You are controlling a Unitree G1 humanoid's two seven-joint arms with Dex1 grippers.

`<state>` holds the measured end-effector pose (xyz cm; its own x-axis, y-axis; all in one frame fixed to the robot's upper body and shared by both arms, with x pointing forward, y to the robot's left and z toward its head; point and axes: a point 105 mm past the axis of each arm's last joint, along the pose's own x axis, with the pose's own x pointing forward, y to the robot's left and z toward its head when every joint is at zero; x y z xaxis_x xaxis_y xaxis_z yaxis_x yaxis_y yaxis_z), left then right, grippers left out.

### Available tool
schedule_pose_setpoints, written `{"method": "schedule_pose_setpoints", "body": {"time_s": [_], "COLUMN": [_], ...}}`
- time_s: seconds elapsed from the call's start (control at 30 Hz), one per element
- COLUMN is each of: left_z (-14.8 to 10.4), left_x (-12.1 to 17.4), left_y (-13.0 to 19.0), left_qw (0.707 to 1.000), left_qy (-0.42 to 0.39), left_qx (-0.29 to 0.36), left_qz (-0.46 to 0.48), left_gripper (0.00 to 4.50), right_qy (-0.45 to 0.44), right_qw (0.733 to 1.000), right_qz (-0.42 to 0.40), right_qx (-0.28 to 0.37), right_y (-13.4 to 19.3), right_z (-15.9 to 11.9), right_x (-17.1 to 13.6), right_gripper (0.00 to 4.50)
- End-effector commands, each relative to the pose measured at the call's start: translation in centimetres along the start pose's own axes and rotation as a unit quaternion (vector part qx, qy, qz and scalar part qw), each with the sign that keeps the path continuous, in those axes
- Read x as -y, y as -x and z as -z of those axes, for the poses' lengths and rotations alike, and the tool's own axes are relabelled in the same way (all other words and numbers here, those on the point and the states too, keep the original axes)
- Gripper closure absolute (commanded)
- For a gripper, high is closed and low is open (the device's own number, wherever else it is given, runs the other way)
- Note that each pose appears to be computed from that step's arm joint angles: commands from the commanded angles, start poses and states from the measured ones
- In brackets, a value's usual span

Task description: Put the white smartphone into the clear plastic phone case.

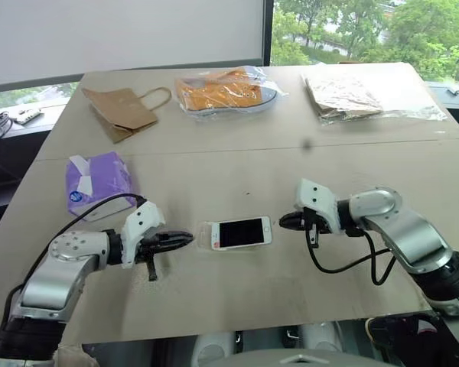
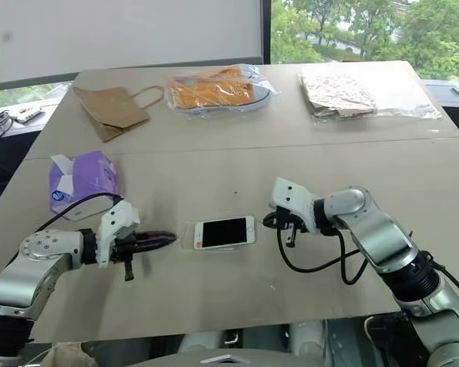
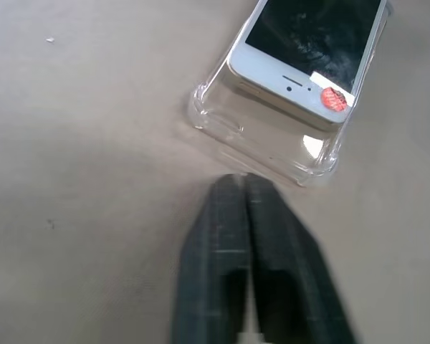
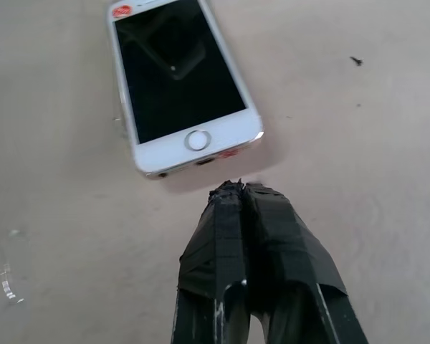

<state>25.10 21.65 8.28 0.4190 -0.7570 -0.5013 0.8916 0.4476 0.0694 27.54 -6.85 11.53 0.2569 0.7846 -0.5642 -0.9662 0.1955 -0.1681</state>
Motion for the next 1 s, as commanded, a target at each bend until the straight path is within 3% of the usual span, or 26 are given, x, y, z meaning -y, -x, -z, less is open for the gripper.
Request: {"method": "schedule_pose_setpoints", "body": {"time_s": [0.03, 0.33, 1.0], "left_z": [0.1, -0.5, -2.3], "left_x": [0.0, 1.3, 3.3], "left_y": [-0.2, -2.2, -5.2], "left_qw": [1.0, 0.998, 0.996], "left_qy": [-0.02, -0.024, -0.017], "left_qx": [-0.011, 0.009, 0.053], "left_qz": [0.016, 0.049, 0.076], "left_gripper": [4.45, 4.45, 4.45], "right_qy": [0.022, 0.036, 0.04], "right_qw": [1.0, 0.999, 0.996], "right_qz": [0.016, -0.023, -0.078], "right_qx": [0.011, -0.012, -0.012], "right_y": [0.4, -1.3, -1.6], "right_z": [-0.7, 0.3, 0.4], "right_x": [0.1, -0.9, -2.9], "right_gripper": [4.5, 4.5, 4.5]}}
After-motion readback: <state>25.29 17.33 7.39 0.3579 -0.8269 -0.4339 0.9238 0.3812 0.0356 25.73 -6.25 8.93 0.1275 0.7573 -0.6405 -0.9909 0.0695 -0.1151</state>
